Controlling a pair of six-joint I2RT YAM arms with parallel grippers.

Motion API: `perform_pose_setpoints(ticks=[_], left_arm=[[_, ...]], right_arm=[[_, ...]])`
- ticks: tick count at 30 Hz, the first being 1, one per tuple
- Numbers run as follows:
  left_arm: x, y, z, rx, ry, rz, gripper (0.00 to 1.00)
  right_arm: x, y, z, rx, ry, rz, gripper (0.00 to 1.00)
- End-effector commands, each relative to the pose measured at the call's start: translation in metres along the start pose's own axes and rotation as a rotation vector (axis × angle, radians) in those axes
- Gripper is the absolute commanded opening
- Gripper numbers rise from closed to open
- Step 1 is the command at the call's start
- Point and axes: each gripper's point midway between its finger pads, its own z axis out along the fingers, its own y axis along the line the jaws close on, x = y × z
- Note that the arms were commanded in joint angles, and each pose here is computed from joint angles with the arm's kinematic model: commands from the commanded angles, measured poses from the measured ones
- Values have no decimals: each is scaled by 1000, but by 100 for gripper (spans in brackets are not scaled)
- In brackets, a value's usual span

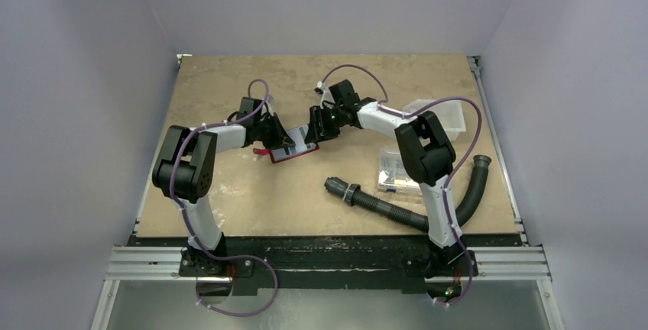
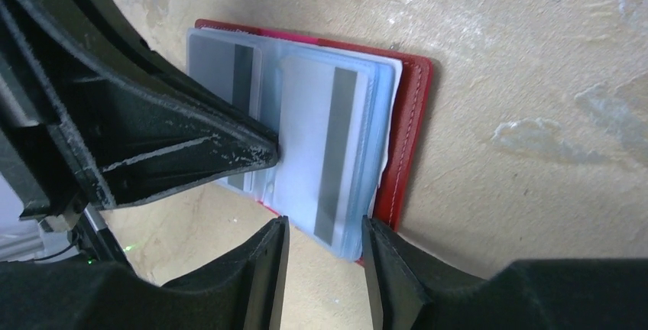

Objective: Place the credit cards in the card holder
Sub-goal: Insert the credit card into the card holder.

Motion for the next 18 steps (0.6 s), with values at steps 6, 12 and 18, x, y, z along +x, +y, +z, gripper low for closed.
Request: perform_pose_setpoints(ticks=[6, 12, 18], left_arm=[[25, 40, 7, -139, 58, -3, 0], [25, 39, 7, -136, 60, -2, 0], [24, 38, 5, -134, 57, 2, 0]], right_arm=[[-8, 18, -34, 31, -53, -52, 47], [2, 24, -19, -62, -8, -23, 38], [6, 13, -9, -52, -2, -2, 37]])
